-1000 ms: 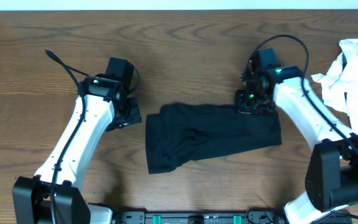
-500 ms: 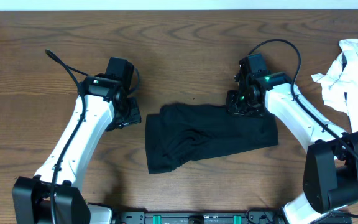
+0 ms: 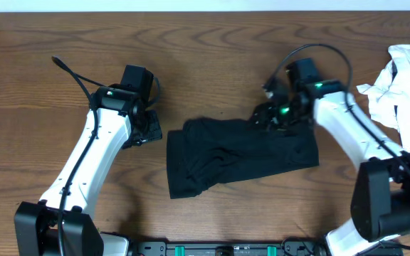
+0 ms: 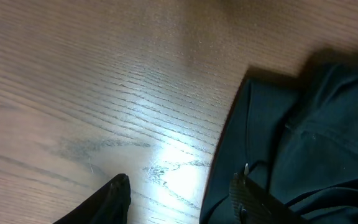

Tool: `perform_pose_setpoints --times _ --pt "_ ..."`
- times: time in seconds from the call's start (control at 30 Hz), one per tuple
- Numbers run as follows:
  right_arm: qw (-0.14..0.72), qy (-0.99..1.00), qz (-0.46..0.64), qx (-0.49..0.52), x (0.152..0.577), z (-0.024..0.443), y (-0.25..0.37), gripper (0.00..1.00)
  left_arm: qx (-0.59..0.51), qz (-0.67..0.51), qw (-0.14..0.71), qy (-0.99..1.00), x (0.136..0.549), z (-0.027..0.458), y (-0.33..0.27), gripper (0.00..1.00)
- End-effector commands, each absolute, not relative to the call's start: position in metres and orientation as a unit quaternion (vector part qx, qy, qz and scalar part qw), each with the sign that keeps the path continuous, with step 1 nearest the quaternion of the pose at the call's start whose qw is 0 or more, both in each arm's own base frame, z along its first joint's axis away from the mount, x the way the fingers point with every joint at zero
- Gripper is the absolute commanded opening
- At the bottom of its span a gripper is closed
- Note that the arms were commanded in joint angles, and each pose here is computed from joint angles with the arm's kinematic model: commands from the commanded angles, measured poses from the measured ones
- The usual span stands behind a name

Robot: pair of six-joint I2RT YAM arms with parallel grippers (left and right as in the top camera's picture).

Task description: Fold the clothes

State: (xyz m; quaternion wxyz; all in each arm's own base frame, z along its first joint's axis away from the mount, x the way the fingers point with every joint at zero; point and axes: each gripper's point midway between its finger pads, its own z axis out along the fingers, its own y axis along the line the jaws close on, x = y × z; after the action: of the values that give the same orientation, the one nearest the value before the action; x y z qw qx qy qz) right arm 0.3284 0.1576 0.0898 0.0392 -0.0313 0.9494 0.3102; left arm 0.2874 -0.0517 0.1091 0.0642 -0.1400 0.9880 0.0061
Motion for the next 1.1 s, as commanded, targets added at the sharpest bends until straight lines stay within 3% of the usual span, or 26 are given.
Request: perform_pose_setpoints --times 0.0,0.17,0.3,0.4,0.77,1.07 --pt "0.094 0.945 0.312 -0.039 0.343 0.12 0.135 0.52 -0.141 0.014 0.06 0.988 0.285 0.106 -0.048 0.54" --pt "0.099 0.965 0.243 0.006 0.342 0.116 0.091 0.47 -0.142 0.014 0.061 0.988 0.286 0.106 -0.048 0.54" --pt "0.07 0.984 0.16 0.029 0.329 0.098 0.061 0.13 -0.142 0.014 0.061 0.988 0.286 0.106 -0.048 0.54" --pt "0.052 0.991 0.115 0.053 0.32 0.087 0.046 0.01 -0.142 0.014 0.061 0.988 0.286 0.106 -0.048 0.54" --pt "0.046 0.991 0.105 0.067 0.306 0.045 0.043 0.01 -0.142 0.014 0.061 0.988 0.286 0.106 -0.048 0.54" --pt "0.023 0.961 0.274 0.042 0.294 0.057 0.099 0.01 -0.142 0.014 0.062 0.988 0.286 0.106 -0.048 0.54"
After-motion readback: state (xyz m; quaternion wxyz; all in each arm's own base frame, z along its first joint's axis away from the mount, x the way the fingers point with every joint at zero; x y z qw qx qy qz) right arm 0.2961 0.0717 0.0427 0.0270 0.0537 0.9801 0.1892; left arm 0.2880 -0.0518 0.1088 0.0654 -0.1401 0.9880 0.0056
